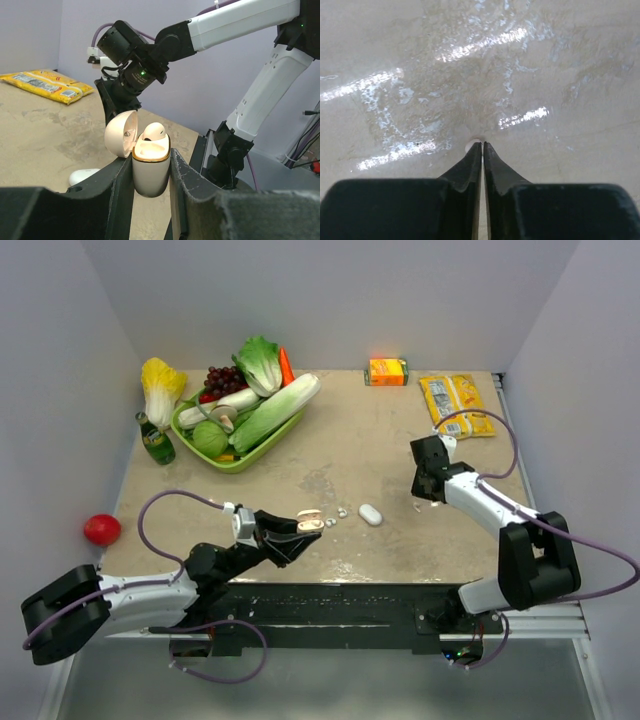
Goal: Insert the wireless bluetooth earbuds into the charging case
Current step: Place the earbud at the center of the board, then pick up the earbud from the center of the board.
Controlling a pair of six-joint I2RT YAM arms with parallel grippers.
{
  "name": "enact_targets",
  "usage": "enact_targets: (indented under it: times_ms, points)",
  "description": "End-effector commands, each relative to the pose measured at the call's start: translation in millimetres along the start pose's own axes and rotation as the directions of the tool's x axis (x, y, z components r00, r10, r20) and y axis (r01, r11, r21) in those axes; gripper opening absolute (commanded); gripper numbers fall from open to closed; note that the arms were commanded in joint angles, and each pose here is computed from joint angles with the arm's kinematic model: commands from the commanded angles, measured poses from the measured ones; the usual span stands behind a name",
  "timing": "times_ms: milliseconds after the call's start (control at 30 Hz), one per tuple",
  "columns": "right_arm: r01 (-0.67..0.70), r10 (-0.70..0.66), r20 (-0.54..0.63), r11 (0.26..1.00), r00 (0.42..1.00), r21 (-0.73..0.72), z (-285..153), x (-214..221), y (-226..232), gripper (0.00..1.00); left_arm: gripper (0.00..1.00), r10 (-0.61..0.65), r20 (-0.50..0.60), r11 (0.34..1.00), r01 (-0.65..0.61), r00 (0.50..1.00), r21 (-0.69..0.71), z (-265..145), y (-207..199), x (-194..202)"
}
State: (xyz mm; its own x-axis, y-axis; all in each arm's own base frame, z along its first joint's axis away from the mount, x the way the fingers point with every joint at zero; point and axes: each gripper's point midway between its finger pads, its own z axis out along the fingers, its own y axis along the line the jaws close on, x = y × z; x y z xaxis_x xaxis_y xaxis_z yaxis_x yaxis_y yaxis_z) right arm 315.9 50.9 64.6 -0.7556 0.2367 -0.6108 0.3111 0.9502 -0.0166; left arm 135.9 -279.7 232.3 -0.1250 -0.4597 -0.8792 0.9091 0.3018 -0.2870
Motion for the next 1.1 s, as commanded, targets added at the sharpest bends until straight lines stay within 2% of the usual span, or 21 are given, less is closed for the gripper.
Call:
enact_targets:
  times_ms: [0, 300, 1067]
  points:
    - [0.019, -0.013, -0.053, 0.994, 0.999, 0.107, 5.1, 13.2, -24.1, 0.00, 0.00, -0.009, 0.332, 0.988, -0.043, 0.943, 0.150, -60.8, -35.7, -60.7]
    - [0.037, -0.022, -0.104, 0.988, 0.994, 0.149, 14.9, 27.8, -30.7, 0.00, 0.00, -0.026, 0.338, 0.984, -0.036, 0.941, 0.176, -68.7, -40.6, -61.4]
    - [-0.006, 0.007, -0.207, 1.000, 0.978, 0.007, 26.8, 58.9, -2.8, 0.00, 0.00, -0.033, 0.314, 0.985, -0.022, 0.949, 0.170, -67.2, -38.6, -55.6]
